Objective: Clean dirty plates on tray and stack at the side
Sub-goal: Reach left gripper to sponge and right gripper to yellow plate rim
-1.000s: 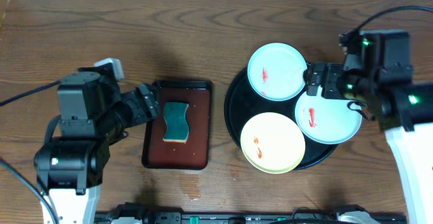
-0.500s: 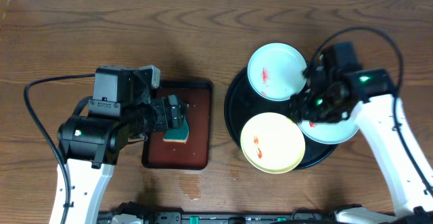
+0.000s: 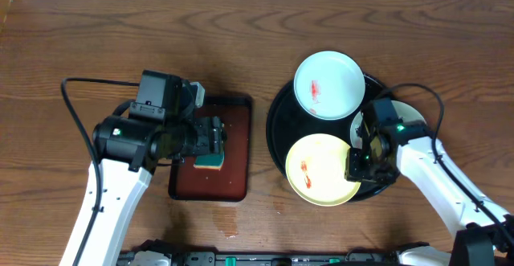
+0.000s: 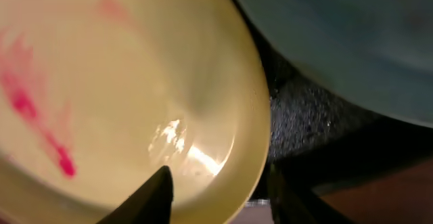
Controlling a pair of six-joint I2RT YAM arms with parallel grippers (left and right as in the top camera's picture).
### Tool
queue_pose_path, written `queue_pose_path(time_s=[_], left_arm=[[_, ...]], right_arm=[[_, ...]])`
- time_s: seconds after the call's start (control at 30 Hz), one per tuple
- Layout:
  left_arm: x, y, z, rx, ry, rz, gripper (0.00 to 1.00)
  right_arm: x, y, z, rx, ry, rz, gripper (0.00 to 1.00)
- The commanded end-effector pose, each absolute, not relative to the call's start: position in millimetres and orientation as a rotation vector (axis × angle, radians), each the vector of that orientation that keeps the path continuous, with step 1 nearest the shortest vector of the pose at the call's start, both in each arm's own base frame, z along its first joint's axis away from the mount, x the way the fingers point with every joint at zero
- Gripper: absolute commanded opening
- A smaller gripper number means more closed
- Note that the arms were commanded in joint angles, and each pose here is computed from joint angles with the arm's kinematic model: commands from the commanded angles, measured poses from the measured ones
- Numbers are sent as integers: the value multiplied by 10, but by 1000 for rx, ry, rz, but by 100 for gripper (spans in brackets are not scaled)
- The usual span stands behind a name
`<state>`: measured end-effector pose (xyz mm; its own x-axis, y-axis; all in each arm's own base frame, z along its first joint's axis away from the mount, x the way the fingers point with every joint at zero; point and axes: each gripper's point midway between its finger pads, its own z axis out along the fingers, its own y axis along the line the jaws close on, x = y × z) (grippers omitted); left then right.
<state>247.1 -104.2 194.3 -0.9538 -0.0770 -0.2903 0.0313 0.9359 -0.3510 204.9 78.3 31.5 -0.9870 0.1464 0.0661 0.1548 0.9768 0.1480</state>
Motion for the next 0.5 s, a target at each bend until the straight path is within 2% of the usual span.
queue_pose_path(time_s=[0.0, 0.13, 0.27, 0.33, 0.47], left_arm=[[2486, -1015, 1920, -24, 2800, -475, 75], [2487, -1015, 1917, -24, 2801, -475, 75], [2489, -1015, 1918, -24, 2800, -475, 73], [2489, -1015, 1918, -24, 2800, -475, 68], [2488, -1014, 1917, -25, 2801, -475, 66]], right_arm=[[1998, 631, 198, -376, -3072, -104, 38], [2036, 573, 139, -406, -3102, -61, 30], [2235, 646, 150, -404, -3176, -132, 1], [2332, 786, 176, -331, -3205, -259, 1], [2481, 984, 251, -277, -3236, -446, 1]])
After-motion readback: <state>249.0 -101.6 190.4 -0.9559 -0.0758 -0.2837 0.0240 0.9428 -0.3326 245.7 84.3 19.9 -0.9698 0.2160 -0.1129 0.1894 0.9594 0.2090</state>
